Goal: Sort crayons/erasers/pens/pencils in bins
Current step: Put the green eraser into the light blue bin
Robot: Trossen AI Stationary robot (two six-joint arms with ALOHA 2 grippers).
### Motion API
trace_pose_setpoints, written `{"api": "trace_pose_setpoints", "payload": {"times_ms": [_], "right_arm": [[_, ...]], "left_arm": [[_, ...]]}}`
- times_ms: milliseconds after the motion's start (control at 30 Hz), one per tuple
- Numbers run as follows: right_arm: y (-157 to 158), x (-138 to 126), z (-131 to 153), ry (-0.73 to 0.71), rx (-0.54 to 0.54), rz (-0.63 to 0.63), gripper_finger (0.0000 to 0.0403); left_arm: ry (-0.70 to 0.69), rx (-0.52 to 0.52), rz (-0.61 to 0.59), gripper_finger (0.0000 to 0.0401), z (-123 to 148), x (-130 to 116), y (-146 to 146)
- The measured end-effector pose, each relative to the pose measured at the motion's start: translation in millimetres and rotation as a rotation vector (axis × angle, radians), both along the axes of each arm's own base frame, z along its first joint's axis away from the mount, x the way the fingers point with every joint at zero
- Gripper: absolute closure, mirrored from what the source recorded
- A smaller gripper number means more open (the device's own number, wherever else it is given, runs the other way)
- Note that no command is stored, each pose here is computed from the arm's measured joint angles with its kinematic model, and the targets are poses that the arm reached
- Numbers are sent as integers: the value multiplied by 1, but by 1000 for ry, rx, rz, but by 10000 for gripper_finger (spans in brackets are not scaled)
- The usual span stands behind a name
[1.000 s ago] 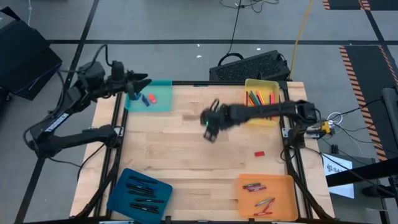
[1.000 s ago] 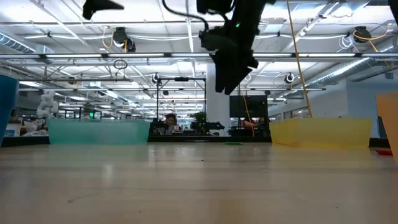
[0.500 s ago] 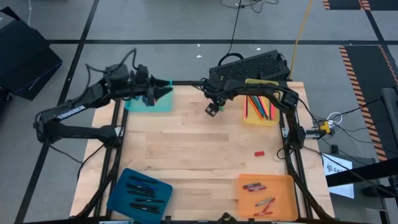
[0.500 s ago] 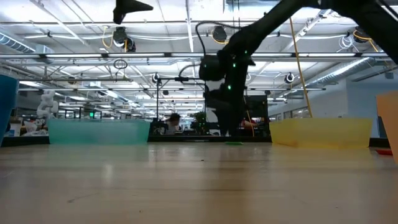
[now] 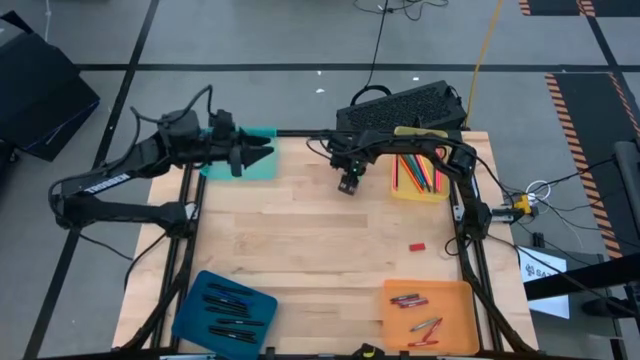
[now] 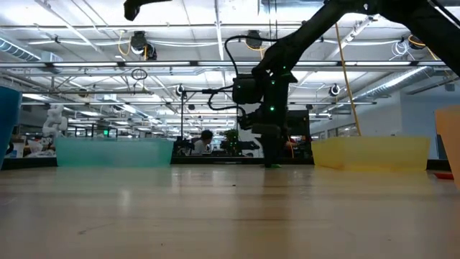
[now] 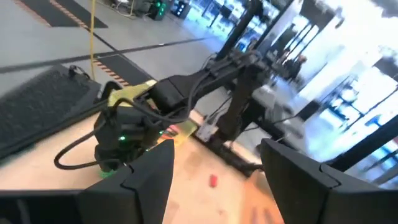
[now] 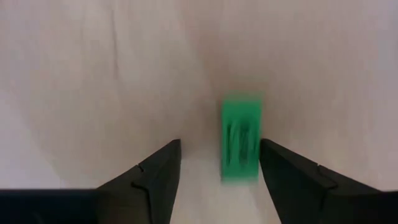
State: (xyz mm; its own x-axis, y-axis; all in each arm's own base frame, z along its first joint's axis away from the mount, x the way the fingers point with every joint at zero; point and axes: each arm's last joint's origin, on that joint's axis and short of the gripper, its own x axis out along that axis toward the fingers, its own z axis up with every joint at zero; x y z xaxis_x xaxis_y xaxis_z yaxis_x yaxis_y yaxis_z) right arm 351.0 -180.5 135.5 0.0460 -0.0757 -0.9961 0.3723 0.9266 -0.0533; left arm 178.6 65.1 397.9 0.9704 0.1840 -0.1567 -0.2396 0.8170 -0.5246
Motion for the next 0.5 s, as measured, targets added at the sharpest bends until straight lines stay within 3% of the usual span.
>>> {"api": "trace_pose_setpoints", "payload": {"times_ms": [133, 200, 300, 433, 500], "right_arm": [[3, -5, 1, 56, 13, 53, 204], [3, -6, 1, 67, 4, 51, 216], [2, -4, 0, 57, -3, 51, 239], [1, -1, 0, 24, -21, 45, 270], [0, 0, 0, 8, -28, 29, 283]], "left_arm": [[-26, -109, 1, 160, 3, -9, -5], [17, -214, 5, 160, -3, -10, -8], [209, -392, 67, 160, -23, -18, -14], [557, -455, 193, 160, -51, -35, -26], [631, -462, 223, 160, -56, -42, -32]]}}
